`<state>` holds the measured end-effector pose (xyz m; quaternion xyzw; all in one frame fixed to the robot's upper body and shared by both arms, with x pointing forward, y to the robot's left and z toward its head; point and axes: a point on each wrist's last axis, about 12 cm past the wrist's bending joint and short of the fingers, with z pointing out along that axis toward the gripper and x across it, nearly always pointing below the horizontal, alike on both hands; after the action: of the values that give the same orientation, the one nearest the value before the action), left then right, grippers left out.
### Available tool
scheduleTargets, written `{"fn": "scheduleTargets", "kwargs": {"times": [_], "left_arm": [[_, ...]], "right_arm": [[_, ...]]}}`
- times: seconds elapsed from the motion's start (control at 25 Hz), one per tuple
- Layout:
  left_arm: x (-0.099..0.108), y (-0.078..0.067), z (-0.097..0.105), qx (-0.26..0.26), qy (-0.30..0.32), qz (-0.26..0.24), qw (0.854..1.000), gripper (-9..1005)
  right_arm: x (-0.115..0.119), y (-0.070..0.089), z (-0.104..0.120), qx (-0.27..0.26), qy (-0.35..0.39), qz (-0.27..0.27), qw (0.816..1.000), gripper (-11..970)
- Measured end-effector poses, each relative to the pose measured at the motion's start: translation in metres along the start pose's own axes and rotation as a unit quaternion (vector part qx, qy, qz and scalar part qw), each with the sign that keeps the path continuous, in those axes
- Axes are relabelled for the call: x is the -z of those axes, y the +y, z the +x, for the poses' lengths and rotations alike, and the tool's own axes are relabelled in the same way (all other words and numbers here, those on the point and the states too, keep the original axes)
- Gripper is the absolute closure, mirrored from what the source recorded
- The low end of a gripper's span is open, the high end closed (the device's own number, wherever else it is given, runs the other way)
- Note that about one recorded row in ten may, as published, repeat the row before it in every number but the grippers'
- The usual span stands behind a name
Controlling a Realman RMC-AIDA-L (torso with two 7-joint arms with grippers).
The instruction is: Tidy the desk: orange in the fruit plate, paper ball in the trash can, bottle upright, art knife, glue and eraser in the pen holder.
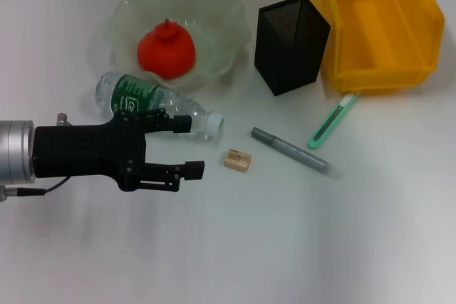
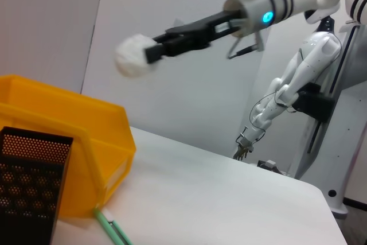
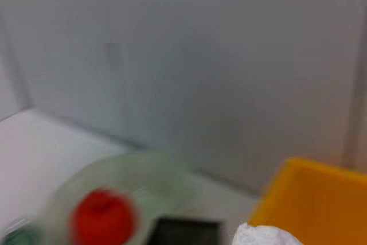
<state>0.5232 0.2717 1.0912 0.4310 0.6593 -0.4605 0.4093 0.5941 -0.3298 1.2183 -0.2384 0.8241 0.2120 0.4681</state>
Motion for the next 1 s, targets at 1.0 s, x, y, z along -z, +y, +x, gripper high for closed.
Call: {"fn": "scheduleTargets", "kwargs": {"times": [1.0], "left_arm": [[-0.004,0.003,-0.014,-0.028,-0.012,0.013,0.999,134]], "right_arm": [[0.024,0.009,0.073,0.005,-0.168,-0.266,0.949,142]]}}
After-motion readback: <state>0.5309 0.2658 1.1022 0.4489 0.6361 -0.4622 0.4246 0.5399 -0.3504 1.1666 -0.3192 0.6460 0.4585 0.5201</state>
